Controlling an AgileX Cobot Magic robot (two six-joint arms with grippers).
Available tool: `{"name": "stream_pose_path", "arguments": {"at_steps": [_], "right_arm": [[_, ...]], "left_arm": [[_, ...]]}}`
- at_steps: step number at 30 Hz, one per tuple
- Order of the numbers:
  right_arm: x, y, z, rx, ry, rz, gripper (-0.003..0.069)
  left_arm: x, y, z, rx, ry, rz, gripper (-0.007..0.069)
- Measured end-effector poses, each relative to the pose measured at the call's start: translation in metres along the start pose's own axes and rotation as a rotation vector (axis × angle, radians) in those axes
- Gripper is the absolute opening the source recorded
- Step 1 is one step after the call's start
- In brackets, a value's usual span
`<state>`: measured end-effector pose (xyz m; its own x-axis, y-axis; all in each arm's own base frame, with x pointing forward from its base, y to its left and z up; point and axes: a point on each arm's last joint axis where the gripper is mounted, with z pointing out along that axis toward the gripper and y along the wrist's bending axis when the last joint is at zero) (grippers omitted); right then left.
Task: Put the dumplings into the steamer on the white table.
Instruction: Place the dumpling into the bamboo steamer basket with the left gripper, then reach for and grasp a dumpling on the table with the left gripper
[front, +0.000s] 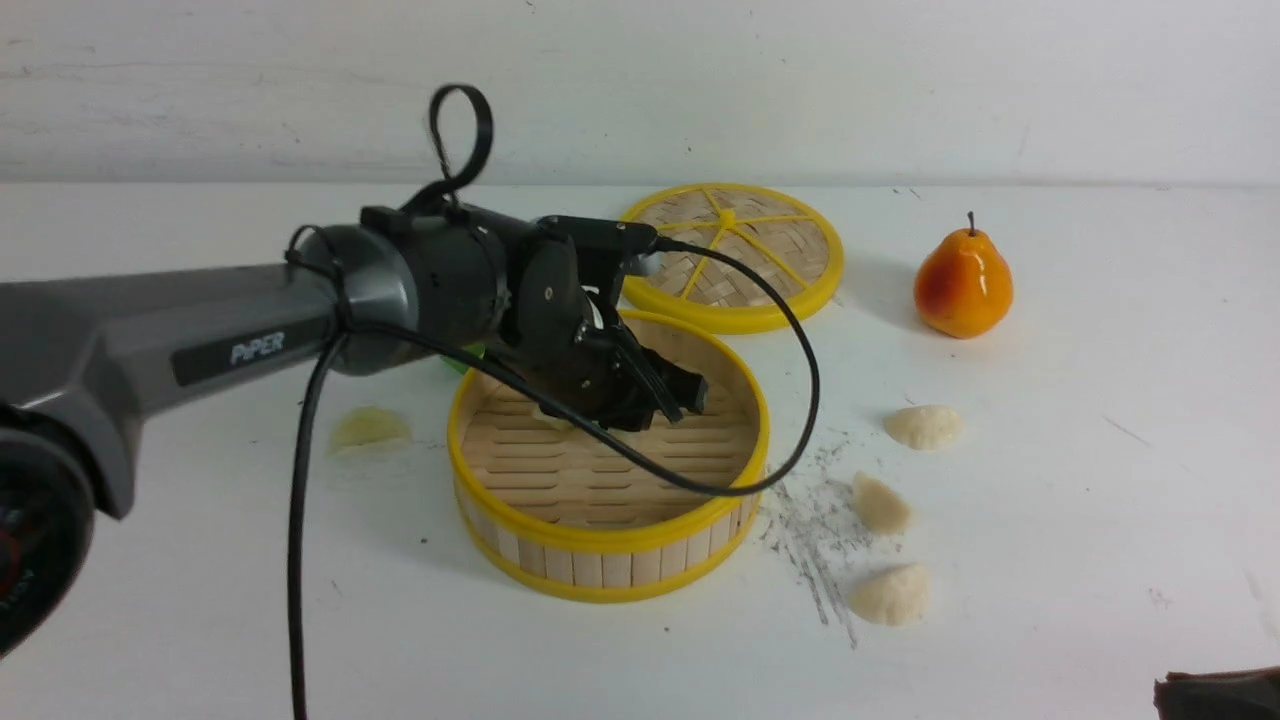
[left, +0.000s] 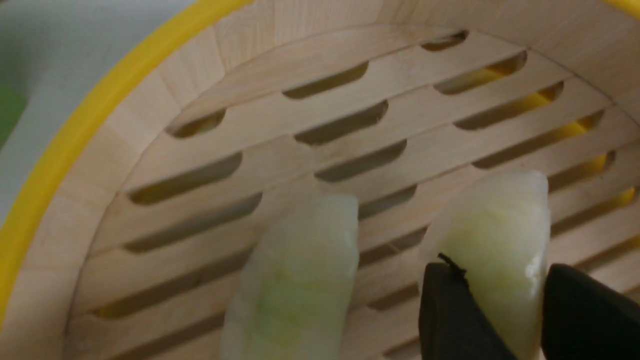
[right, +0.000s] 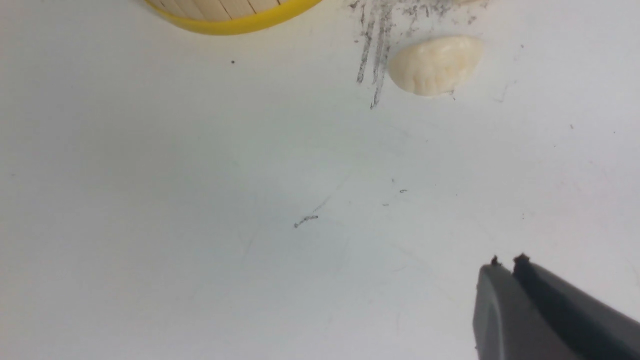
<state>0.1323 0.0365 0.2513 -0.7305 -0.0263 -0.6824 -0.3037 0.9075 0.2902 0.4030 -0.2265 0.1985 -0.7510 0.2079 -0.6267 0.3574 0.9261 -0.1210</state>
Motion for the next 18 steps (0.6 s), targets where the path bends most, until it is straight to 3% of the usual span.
{"name": "stream_pose_path", "arguments": {"at_steps": [5,10,13,18], "right_arm": [[0.000,0.000,0.000,-0.002,0.003,0.000,0.0035],[0.000,0.000,0.000,-0.002,0.003,0.000,0.0041],[0.000,0.000,0.000,-0.002,0.003,0.000,0.0041],[0.000,0.000,0.000,-0.002,0.003,0.000,0.0043]], "left_arm": [[-0.004,0.000,0.006,0.003,-0.061,0.021,0.0239],[-0.003,0.000,0.005,0.000,-0.047,0.022,0.0338],[-0.006,0.001,-0.015,-0.028,-0.005,0.059,0.0397],[-0.028,0.014,-0.075,-0.159,-0.065,0.224,0.0395]]}}
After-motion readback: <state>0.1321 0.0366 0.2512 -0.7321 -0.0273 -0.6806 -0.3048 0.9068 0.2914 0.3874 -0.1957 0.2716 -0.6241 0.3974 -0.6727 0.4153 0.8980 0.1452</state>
